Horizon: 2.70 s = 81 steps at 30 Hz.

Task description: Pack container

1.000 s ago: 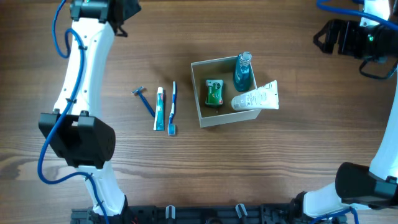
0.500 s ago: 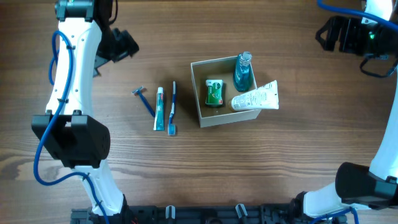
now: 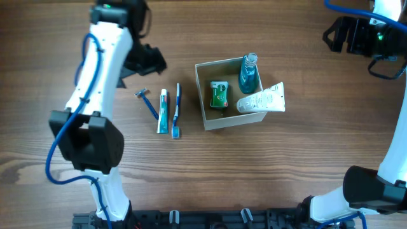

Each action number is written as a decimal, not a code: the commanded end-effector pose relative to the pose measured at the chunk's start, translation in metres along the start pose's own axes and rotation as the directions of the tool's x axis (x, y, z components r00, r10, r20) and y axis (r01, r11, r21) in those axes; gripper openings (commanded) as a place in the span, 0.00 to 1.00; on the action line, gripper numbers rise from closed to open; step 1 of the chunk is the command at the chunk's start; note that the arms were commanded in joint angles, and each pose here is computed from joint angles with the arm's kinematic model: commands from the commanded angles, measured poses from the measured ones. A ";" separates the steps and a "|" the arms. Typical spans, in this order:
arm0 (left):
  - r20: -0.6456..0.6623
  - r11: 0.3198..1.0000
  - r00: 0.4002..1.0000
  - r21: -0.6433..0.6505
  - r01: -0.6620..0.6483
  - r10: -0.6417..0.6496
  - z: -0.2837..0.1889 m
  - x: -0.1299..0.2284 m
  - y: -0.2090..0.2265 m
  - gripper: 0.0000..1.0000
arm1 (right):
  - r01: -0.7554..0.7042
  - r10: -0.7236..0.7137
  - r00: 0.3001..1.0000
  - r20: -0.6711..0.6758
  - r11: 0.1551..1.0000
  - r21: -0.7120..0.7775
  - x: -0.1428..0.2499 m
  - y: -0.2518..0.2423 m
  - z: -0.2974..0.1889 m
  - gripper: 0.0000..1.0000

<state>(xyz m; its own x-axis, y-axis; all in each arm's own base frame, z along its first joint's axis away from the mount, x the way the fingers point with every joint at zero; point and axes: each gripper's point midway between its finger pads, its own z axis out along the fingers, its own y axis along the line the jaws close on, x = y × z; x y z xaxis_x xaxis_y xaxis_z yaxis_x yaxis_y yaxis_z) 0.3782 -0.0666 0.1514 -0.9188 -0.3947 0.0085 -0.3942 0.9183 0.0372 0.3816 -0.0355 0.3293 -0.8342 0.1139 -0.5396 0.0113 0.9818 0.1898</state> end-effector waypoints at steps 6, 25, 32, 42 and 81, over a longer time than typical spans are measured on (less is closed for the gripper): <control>-0.142 0.996 0.987 0.063 -0.065 0.073 0.039 0.042 -0.026 1.00 | 0.012 -0.012 1.000 0.002 1.000 0.012 -0.001 -0.002 0.000 1.00; -0.079 0.959 0.957 0.085 -0.271 0.278 0.104 0.044 -0.037 1.00 | 0.012 -0.012 1.000 0.002 1.000 0.012 -0.001 -0.002 0.000 1.00; -0.004 0.933 0.938 0.104 -0.344 0.346 0.106 0.030 -0.047 0.99 | 0.012 -0.012 1.000 0.002 1.000 0.012 -0.001 -0.002 0.000 1.00; -0.023 0.934 0.937 0.095 -0.344 0.347 0.123 0.036 -0.041 0.97 | 0.012 -0.012 1.000 0.002 1.000 0.012 -0.001 -0.002 0.000 1.00; -0.020 0.928 0.932 0.097 -0.359 0.363 0.151 0.013 -0.032 0.89 | 0.012 -0.012 1.000 0.002 1.000 0.012 -0.001 -0.002 0.000 1.00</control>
<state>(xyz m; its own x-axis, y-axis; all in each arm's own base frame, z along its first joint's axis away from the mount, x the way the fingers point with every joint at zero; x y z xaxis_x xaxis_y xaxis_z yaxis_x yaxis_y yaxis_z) 0.3786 -0.0970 0.0096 -0.9981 -0.0580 0.0192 -0.0593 0.9955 -0.0736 0.3816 -0.0356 0.3293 -0.8342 0.1139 -0.5395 0.0115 0.9818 0.1895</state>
